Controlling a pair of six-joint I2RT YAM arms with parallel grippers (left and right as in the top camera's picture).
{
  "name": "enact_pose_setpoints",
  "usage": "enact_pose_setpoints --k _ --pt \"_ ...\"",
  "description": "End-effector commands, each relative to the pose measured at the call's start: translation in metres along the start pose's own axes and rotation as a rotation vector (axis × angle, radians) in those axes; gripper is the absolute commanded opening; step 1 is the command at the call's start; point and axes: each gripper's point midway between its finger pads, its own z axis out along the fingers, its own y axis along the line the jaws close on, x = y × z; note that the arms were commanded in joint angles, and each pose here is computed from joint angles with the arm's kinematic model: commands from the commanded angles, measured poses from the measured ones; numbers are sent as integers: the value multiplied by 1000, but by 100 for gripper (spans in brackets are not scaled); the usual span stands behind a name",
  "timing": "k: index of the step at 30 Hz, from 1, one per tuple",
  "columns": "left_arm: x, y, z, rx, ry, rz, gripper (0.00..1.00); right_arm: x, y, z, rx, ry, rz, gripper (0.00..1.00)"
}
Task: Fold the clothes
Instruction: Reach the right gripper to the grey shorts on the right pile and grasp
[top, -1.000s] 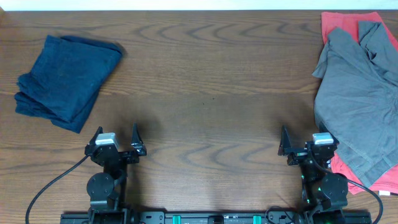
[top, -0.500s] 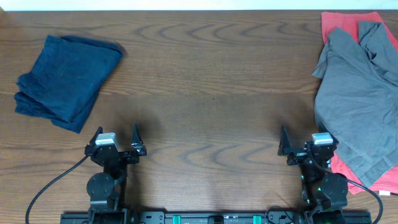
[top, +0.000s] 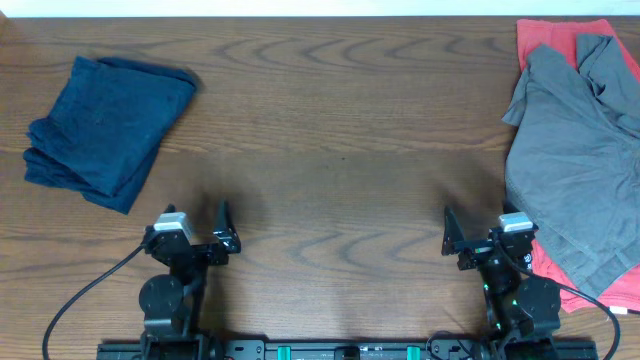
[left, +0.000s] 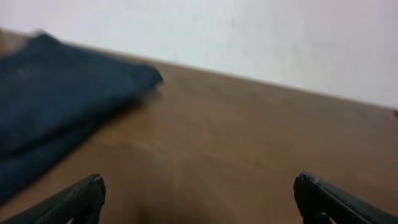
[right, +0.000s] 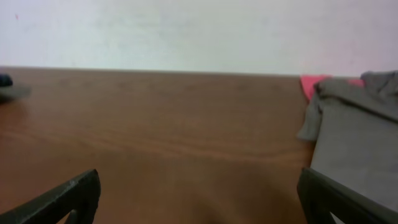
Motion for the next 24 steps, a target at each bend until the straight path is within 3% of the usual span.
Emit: enact_pose_setpoints --k 1,7,18,24 --pt "-12 -17 -5 72 43 -17 98 -18 5 -5 -18 9 21 99" --pt "-16 -19 -11 21 259 -41 98 -19 -3 0 36 184 22 99" --pt "17 -13 -26 -100 777 -95 98 9 -27 40 183 811 9 99" --pt "48 -7 -39 -148 960 -118 98 27 -38 74 227 919 -4 99"
